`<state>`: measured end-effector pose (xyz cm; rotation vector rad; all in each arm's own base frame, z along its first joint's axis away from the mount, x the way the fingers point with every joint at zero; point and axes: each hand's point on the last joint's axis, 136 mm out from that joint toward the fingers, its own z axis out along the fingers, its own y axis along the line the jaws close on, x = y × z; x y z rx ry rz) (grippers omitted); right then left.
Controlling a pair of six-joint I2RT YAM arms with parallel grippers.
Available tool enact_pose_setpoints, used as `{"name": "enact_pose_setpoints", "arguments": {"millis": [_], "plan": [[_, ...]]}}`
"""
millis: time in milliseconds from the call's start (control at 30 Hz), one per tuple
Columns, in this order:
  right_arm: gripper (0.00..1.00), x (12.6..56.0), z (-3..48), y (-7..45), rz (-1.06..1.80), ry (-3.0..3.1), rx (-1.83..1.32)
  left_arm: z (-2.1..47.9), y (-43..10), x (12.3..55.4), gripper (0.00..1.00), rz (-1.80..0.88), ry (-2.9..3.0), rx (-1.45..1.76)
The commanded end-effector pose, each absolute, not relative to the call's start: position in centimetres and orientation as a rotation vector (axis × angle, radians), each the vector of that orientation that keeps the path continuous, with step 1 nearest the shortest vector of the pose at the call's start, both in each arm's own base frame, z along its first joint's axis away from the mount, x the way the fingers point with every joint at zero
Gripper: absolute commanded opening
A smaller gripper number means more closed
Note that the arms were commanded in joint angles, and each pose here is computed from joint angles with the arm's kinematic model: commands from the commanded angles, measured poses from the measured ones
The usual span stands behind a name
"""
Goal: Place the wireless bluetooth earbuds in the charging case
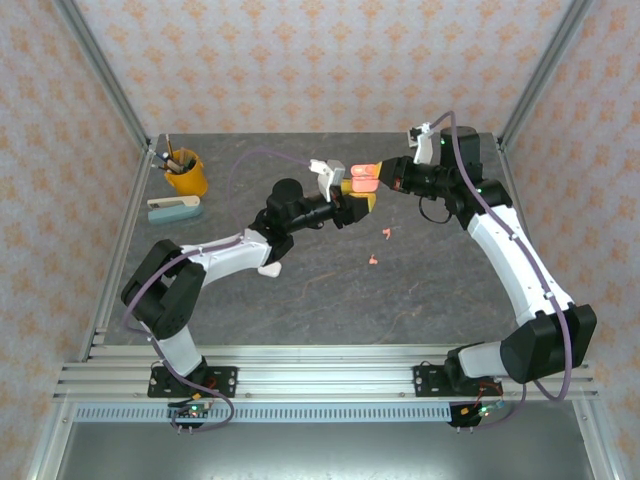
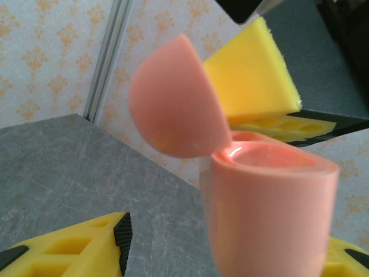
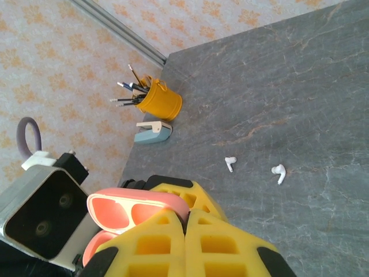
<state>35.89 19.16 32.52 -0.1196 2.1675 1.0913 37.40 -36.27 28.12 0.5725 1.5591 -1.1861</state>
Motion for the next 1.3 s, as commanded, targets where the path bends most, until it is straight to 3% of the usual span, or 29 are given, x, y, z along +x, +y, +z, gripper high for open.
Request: {"name": "enact_pose_setpoints", "arguments": {"millis": [0,367,967,1267], "plan": [[0.0,35.4,34.0,19.2,1.066,2.134,-0.189,31.9,-35.9,36.3,0.53,-1.214,1.47,0.654],[0.0,35.1,33.3,18.9,1.02,2.16,-0.223,33.0,-35.9,34.5,0.52,-1.325,1.471,0.805],[0.0,34.8,33.2,18.9,1.025,2.159,-0.232,32.6,-36.6,34.9,0.36,-1.347,1.491,0.844],[0.0,34.3,33.6,19.2,1.041,2.143,-0.271,32.1,-36.7,35.5,0.37,-1.334,1.518,0.826]]}}
